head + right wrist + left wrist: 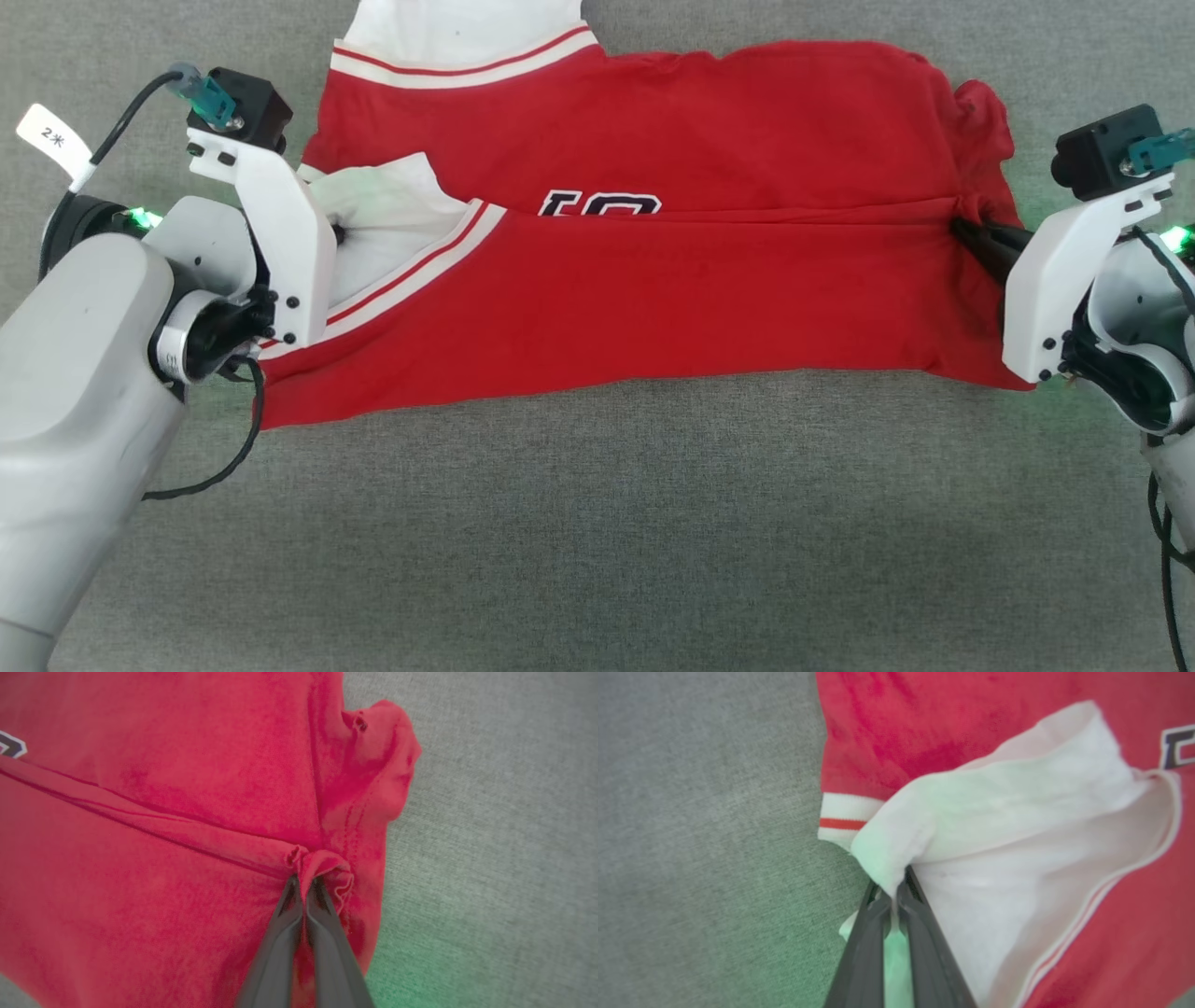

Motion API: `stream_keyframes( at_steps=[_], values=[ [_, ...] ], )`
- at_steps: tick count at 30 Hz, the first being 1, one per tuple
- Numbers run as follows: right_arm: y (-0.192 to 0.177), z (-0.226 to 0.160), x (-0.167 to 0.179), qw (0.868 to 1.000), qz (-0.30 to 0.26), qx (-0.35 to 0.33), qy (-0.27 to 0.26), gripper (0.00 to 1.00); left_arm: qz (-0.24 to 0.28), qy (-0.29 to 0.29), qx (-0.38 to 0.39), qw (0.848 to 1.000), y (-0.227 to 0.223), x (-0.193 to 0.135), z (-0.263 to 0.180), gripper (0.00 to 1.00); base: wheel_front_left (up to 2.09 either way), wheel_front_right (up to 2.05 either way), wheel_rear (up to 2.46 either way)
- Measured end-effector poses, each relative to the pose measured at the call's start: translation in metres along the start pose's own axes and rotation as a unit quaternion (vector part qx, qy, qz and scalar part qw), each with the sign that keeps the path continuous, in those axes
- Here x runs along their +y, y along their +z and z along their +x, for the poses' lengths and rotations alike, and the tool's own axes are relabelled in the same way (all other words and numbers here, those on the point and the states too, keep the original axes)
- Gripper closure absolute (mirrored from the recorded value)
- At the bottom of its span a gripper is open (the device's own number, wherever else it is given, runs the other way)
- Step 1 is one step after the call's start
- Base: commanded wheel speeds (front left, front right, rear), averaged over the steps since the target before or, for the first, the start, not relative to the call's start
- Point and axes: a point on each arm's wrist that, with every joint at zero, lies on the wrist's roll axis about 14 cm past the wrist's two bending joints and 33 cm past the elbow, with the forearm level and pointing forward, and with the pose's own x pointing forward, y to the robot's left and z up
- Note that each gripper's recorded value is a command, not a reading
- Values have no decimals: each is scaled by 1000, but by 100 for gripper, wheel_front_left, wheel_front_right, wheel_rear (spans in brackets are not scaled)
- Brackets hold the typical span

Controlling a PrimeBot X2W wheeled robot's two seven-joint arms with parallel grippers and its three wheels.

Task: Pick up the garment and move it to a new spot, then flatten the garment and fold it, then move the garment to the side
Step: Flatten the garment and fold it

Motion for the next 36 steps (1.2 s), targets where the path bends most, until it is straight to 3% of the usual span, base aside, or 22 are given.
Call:
stream_keyframes(
  at_steps=[1, 2, 3, 5, 6, 15, 23, 31, 36],
  values=[
    [1, 0, 1, 1000, -1, 0, 1, 67, -4, 0, 4, 1000, 0, 1, 0, 97, 0, 0, 0],
    [2, 0, 1, 1000, -1, -1, 2, 51, -3, 0, 5, 1000, 1, 1, -1, 78, 0, 0, 0],
    [2, -1, 1, 1000, -2, 0, 2, 4, -3, 2, 6, 1000, 1, 2, -2, 66, 0, 0, 0],
    [5, -4, 2, 1000, -2, -5, 5, 0, -8, 5, 6, 1000, 3, 3, -5, 51, 0, 0, 0],
    [8, -7, 1, 1000, -2, -12, 5, 0, -7, 7, 9, 1000, 3, 4, -8, 0, 0, 0, 0],
    [55, -42, -4, 992, -13, -124, -6, 0, 2, 38, -21, 999, 20, 18, -49, 0, 0, 0, 0],
    [90, -90, -11, 962, -10, -270, -42, 0, 5, 50, -10, 999, 0, 12, -81, 0, 0, 0, 0],
    [85, -123, -18, 930, 13, -356, -93, 0, -16, 30, 35, 999, -42, -13, -84, 0, 0, 0, 0],
    [58, -129, -27, 927, 48, -350, -122, 0, -30, 29, 42, 998, -53, -16, -74, 0, 0, 0, 0]
  ],
)
